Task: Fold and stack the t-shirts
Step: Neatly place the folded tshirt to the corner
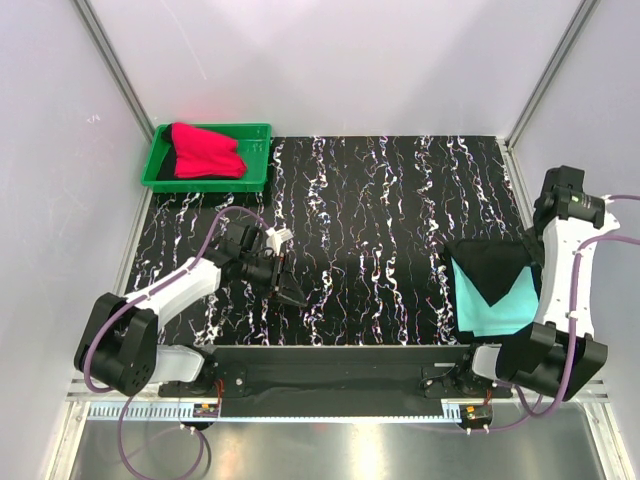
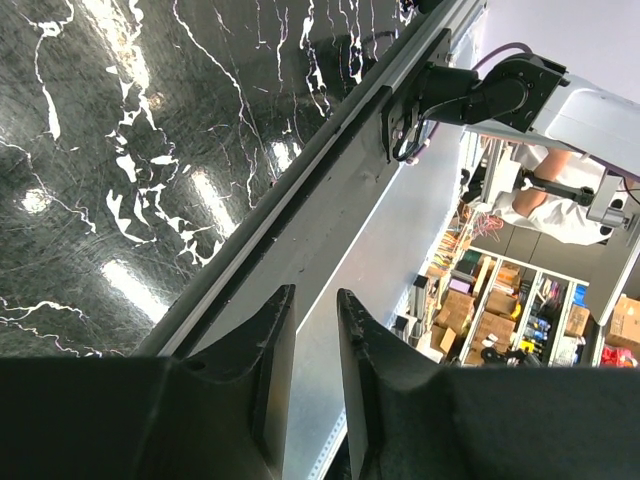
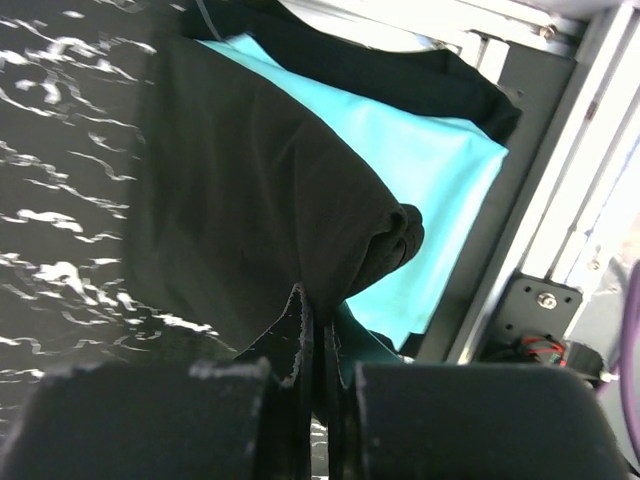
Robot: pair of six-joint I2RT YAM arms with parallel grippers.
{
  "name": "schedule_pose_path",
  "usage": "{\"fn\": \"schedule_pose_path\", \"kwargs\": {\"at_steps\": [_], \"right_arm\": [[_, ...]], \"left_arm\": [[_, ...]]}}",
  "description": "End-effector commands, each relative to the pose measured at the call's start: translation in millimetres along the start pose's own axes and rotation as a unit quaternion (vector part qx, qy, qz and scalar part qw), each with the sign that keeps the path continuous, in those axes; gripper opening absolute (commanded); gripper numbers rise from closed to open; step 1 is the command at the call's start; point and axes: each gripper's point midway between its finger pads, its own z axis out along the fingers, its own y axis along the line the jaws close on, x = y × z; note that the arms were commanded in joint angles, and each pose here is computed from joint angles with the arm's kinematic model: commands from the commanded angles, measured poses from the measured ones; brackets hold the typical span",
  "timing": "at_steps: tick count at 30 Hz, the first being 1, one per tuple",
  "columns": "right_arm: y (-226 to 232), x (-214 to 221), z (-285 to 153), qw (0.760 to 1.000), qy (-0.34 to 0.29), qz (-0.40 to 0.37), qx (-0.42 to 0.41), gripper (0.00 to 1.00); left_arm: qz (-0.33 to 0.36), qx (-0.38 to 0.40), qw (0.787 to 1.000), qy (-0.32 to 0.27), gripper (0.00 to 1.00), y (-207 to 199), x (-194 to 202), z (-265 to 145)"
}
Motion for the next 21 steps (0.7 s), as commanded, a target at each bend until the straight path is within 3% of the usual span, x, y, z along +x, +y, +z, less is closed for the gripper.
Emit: {"fn": "schedule_pose_path", "kwargs": {"at_steps": [1,21], "right_arm": [[-18.1,-0.8,0.4,1.0,-0.016,0.0,0.016,0.0],[-77.1,66.3,33.7,0.993,0.055,0.042,0.093,0.01]], "left_arm": [[0.013,0.021,1.0,0.005,0.27,-5.2,0.4,-0.6],[0.008,0.023,1.0,0.009,0.26,-1.8,3.9,0.8]]}}
